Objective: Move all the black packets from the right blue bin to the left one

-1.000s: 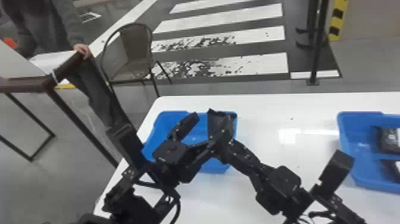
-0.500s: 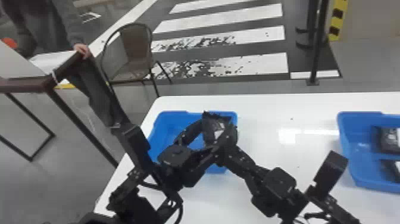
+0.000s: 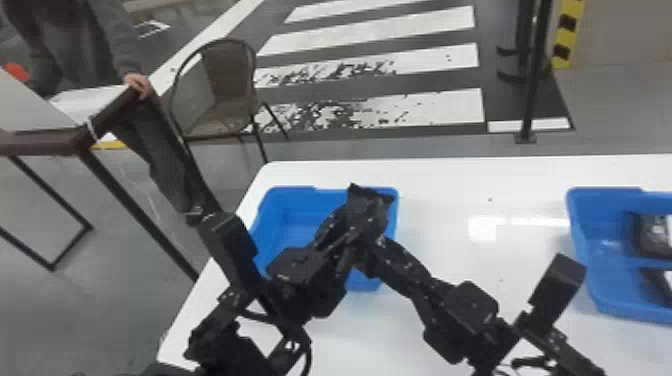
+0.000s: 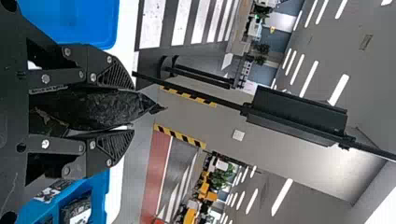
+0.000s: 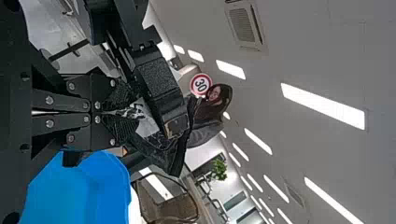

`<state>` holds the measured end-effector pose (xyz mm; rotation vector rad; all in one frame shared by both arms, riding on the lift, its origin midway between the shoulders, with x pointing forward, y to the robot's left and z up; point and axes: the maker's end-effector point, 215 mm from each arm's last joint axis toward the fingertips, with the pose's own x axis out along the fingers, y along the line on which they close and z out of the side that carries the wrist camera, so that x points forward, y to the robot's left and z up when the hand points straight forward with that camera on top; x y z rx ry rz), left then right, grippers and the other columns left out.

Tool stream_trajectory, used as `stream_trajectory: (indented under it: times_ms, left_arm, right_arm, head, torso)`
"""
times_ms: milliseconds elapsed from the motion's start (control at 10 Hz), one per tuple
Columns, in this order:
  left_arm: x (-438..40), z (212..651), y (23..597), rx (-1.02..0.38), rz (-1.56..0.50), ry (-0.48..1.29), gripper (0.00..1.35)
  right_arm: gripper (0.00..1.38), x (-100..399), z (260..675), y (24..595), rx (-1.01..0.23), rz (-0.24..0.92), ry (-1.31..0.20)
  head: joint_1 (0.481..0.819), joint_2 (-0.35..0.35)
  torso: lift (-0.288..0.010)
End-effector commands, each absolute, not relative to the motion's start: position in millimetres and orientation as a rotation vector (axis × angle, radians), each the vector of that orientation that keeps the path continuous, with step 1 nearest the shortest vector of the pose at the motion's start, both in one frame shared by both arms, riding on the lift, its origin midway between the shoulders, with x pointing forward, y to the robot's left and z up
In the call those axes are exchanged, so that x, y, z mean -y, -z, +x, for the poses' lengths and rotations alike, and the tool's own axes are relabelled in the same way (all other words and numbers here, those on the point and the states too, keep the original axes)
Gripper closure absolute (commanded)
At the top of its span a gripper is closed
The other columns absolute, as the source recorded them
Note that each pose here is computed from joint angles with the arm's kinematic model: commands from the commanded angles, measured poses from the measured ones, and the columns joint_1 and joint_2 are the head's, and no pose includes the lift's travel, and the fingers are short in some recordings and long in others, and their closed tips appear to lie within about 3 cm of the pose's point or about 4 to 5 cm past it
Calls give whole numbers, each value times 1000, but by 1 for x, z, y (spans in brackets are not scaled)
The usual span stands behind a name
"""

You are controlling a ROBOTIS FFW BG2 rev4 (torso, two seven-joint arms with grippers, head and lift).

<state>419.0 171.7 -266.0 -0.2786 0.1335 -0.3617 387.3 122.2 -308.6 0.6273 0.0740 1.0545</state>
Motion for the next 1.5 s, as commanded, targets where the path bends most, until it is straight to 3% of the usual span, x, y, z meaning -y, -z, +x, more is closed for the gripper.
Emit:
stream_trajectory:
  times_ms: [0,200,400,500,900,1000,1100,1200,1400]
  left_arm:
    - [-171,419,259,-112,-274,362,1217]
    - [-171,420,253,-89,-256,362,1217]
    - [-195,435,256,-67,-191,283,1217]
    - [-218,453,272,-51,-162,221,1217]
    - [-326,516,342,-14,67,-62,1216]
    - [-337,517,351,-25,63,-85,901]
    - [-337,514,346,-1,58,-72,285]
    - [-331,512,344,6,57,-31,-2]
    - [-304,502,321,93,-31,71,98]
  right_arm:
    - [1181,-122,388,308,-75,633,-1053]
    - [1105,-120,390,312,-95,680,-1036]
    - [234,-112,396,319,-109,718,-998]
    - [30,-100,404,318,-98,728,-968]
    - [104,-67,421,316,-65,752,-886]
    - [101,-53,431,313,-42,736,-863]
    - [91,-30,445,310,-13,685,-828]
    - [76,-8,457,314,-24,642,-792]
    - [81,54,482,314,-50,484,-708]
  head:
    - [695,350]
    - [695,350]
    - [695,350]
    - [695,350]
    - [695,350]
    - [695,350]
    - [695,350]
    - [695,350]
    - [695,350]
  torso:
    - [-140]
    - [-140]
    - [-140]
    - [-140]
    - [-140]
    - [-140]
    - [-140]
    - [-140]
    - [-140]
